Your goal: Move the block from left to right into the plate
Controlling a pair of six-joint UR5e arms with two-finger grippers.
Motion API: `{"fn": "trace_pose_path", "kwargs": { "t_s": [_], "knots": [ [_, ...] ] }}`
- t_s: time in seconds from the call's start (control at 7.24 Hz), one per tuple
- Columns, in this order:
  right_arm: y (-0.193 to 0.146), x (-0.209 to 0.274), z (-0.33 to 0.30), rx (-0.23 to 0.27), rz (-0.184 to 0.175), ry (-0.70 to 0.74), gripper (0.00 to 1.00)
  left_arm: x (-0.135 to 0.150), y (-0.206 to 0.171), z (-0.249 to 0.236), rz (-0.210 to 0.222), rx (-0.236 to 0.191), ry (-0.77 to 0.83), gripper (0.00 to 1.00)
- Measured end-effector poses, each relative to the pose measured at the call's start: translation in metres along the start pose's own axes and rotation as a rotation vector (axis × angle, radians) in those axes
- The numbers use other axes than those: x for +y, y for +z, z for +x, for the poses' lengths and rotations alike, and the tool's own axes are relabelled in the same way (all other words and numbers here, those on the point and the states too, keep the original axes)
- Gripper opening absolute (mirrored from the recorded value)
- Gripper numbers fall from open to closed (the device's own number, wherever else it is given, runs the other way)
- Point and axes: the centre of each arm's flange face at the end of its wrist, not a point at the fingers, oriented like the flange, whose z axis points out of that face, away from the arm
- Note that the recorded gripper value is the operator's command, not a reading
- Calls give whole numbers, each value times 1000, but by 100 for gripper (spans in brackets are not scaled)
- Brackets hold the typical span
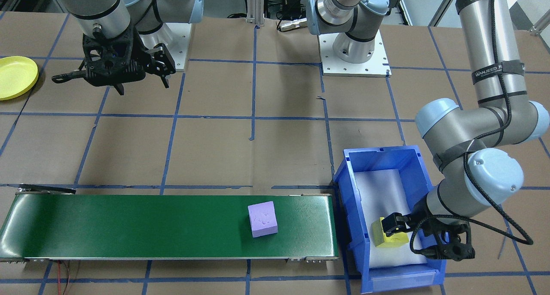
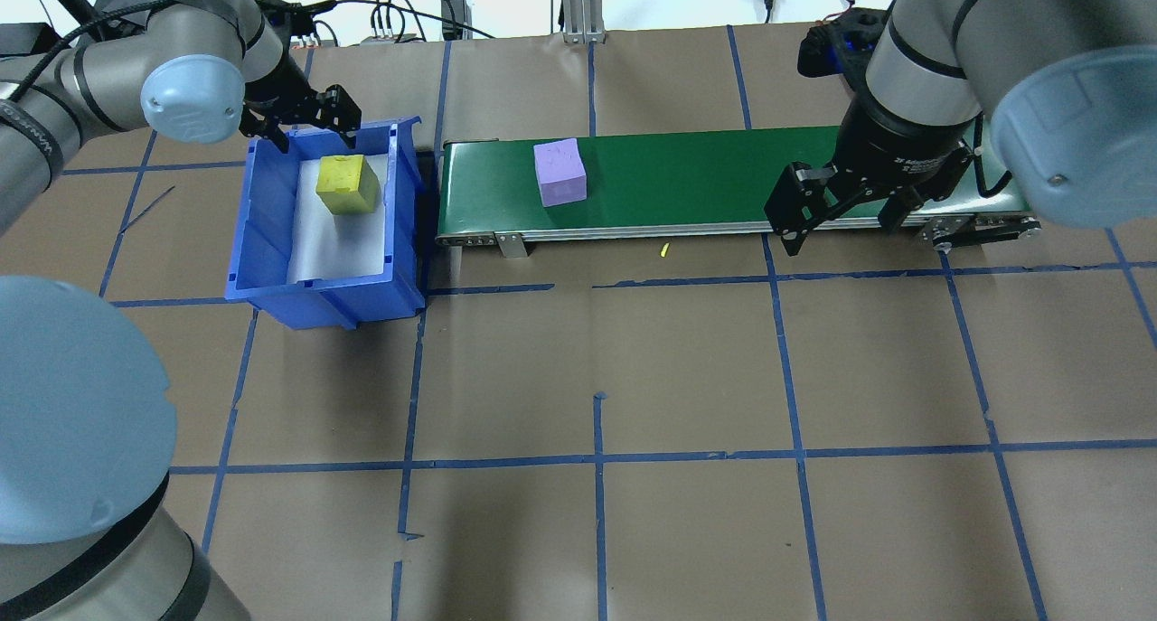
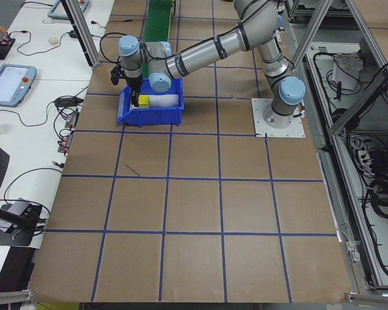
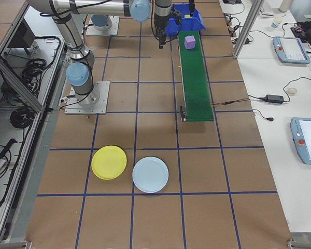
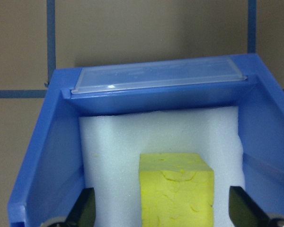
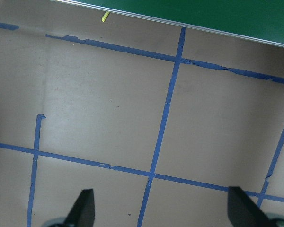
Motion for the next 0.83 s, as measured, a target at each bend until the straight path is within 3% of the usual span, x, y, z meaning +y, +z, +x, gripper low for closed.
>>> {"fn": "trace_pose_path", "kwargs": {
  "t_s": [0.41, 0.83],
  "knots": [
    [0, 0, 0, 0, 0, 0, 100, -3, 29, 2, -27, 56, -1, 99],
    [1, 0, 0, 0, -1, 0, 100, -12, 9, 0, 2, 57, -22, 99]
  ]
}}
